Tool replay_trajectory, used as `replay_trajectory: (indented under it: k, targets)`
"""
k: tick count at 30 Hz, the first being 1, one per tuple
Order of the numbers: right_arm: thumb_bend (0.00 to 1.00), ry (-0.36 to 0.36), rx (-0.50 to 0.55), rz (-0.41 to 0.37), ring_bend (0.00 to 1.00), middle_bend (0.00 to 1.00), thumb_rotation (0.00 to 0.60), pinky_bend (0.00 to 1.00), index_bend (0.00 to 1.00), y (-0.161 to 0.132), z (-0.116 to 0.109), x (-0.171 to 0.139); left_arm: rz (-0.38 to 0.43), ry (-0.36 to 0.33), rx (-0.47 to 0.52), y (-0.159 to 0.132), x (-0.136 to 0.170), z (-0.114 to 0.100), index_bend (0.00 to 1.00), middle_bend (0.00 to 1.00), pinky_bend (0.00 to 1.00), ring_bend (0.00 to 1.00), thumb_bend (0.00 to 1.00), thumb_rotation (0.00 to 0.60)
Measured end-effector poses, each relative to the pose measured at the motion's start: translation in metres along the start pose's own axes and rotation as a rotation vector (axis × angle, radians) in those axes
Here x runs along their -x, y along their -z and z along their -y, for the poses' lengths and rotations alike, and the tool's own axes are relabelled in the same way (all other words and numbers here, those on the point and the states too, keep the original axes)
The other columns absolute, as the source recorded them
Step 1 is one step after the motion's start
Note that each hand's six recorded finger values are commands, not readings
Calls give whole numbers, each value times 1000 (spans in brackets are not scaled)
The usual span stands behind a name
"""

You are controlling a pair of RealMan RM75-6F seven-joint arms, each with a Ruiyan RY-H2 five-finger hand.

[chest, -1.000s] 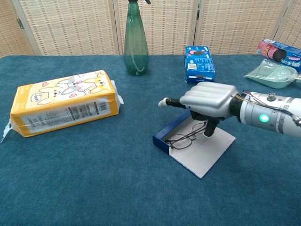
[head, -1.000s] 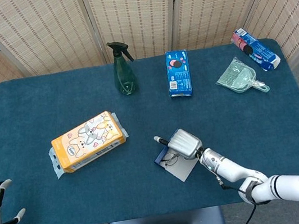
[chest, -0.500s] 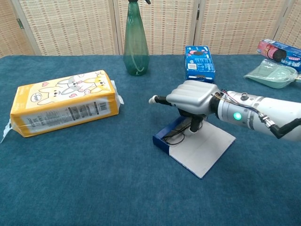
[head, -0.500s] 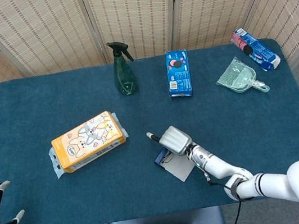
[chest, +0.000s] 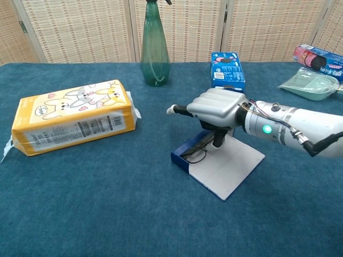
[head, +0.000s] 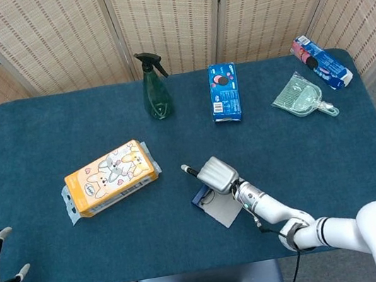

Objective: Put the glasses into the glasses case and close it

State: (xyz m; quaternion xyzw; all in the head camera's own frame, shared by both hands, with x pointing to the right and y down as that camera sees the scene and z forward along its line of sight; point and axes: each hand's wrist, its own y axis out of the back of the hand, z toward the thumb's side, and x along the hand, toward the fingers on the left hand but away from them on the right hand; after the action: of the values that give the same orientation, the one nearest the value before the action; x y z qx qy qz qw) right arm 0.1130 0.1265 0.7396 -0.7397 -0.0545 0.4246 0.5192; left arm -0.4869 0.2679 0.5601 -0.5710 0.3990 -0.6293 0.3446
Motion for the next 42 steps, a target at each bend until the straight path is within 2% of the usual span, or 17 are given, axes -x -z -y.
replay_trajectory:
  k: [6, 12, 16, 22, 29, 42]
  targets:
    - [205, 12, 17, -9, 1000, 1000, 600, 972, 23, 8, -1, -23, 12, -4, 2, -4, 0, 0, 217, 238, 281, 200, 189, 600]
    - [209, 56, 79, -27, 1000, 1000, 600, 972, 34, 8, 0, -51, 19, -5, 4, -7, 0, -1, 217, 237, 281, 200, 188, 600]
    - [219, 70, 110, -45, 1000, 1000, 600, 972, 63, 8, 10, -77, 31, -6, 0, -10, -2, -2, 217, 237, 281, 200, 189, 600]
    - [219, 59, 136, -23, 1000, 1000, 600, 972, 64, 15, 27, -101, 45, -13, 1, -15, -4, -5, 216, 237, 281, 200, 188, 600]
    - [193, 46, 109, 11, 1000, 1000, 600, 972, 71, 28, 40, -106, 56, -6, 5, -19, -5, -3, 216, 237, 281, 200, 189, 600]
    - [181, 47, 112, 16, 1000, 1000, 600, 972, 88, 29, 52, -104, 53, -2, 7, -19, -5, -2, 216, 237, 281, 200, 189, 600]
